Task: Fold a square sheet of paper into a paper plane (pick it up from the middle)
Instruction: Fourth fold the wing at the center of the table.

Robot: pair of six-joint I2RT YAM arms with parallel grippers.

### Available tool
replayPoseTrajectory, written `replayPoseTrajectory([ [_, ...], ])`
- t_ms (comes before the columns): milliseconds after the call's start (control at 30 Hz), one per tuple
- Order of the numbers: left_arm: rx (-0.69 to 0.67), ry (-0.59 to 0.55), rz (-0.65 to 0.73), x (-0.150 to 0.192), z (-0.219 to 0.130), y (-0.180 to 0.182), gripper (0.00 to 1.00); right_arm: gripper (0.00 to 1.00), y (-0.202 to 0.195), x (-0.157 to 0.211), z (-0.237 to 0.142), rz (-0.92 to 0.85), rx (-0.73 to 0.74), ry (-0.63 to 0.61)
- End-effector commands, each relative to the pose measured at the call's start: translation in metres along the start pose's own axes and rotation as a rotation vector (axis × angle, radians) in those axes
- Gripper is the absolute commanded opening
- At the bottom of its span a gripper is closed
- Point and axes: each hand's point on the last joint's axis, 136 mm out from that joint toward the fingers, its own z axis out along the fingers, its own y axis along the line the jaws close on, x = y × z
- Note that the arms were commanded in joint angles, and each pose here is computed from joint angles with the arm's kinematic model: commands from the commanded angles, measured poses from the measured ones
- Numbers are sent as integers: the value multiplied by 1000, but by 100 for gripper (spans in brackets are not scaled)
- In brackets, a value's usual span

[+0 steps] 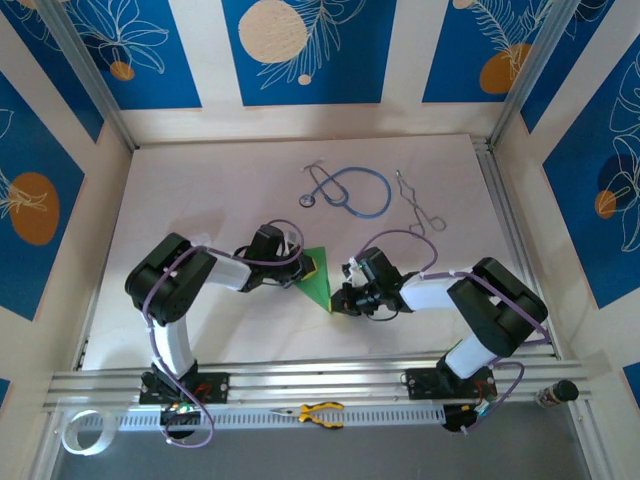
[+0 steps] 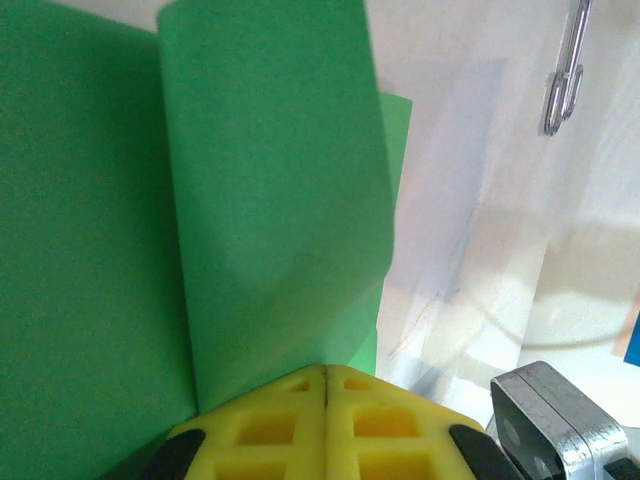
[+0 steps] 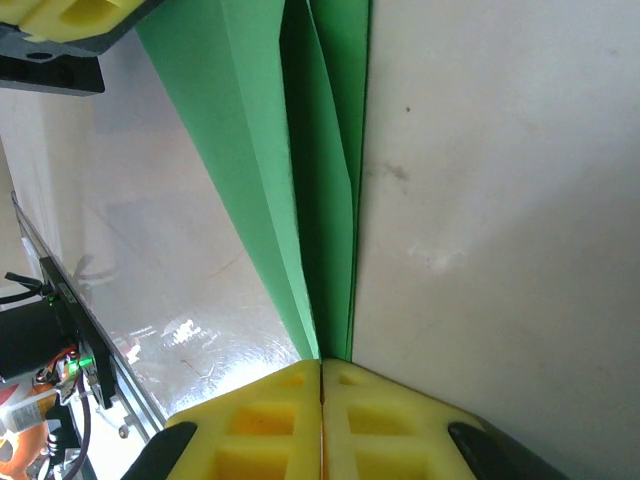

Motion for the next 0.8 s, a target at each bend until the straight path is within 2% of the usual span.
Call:
replayPoseTrajectory([
  [0, -55, 17, -30, 8, 4, 20, 0, 10, -24, 37, -1, 61, 74, 125],
  [100, -53, 19, -30, 8, 3, 20, 0, 11, -23, 41, -2, 54, 70, 137],
  [367, -55, 17, -34, 8, 4, 21, 0, 7, -32, 43, -2, 51, 112, 137],
  [467, -54, 17, -31, 8, 4, 20, 0, 12, -23, 37, -5, 38, 100, 126],
  [600, -59, 20, -29, 9, 4, 21, 0, 19, -10, 22, -19, 40, 77, 48],
  [767, -64, 22, -21, 9, 4, 21, 0, 22, 15, -2, -43, 34, -20, -41],
])
